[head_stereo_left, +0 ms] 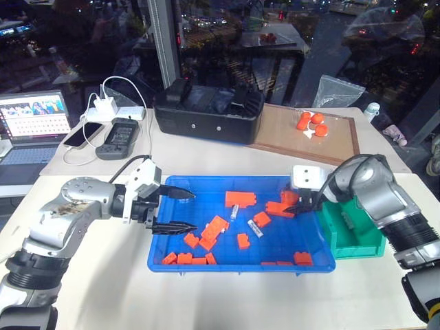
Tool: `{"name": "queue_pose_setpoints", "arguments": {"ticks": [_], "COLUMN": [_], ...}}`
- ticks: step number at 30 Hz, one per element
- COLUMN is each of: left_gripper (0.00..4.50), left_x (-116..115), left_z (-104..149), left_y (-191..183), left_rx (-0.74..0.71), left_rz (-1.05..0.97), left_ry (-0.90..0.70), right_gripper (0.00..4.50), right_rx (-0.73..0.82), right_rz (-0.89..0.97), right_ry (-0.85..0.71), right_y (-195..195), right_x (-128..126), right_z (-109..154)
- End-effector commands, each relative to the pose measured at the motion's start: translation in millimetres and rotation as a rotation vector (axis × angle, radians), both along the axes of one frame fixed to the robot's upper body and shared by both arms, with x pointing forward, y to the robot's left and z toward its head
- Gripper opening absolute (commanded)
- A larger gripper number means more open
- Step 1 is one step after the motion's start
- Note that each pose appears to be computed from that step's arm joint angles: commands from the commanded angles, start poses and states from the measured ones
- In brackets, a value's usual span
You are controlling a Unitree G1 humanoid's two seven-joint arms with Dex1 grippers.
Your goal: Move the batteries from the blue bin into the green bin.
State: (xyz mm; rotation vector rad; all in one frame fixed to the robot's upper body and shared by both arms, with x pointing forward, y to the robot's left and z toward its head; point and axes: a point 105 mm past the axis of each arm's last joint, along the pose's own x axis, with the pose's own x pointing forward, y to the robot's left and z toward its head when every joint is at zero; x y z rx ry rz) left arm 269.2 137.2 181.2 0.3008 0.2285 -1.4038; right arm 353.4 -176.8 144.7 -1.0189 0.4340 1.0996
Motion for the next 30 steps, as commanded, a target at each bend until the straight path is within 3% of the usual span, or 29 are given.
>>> {"name": "queue_pose_setpoints", "arguments": {"ticks": [1,5,9,19,30], "left_gripper": [4.50,4.50,4.50,4.50,4.50], "left_x": [-0.8,-1.8,-1.8,-3.0,-9.4], "left_z": [6.7,5.6,5.4,5.3,4.7], "left_y": [-1.9,-1.8,-1.6,-2.5,3.6], "left_rx": [0.005,0.004,0.004,0.007,0.009], "left_rz": [-0.024,-0.026,-0.023,-0.024,0.028], "left_ry": [-0.037,-0.031,-0.030,-0.031,-0.036], "right_gripper": [4.45,4.45,4.45,4.45,4.45], "right_rx": [0.069,0.159,0.149,0.007,-0.055], "right_rz": [0.050,0.097,0.092,0.224,0.424], "right_ry": [-0.053,0.221,0.300,0.106,0.173], "right_y": [17.3,44.1,52.7,62.9,80.4], "right_x": [-8.6,-59.1,-78.5,-49.5,-31.3], "right_z": [28.1,14.8,-0.3,-12.2,-24.1]}}
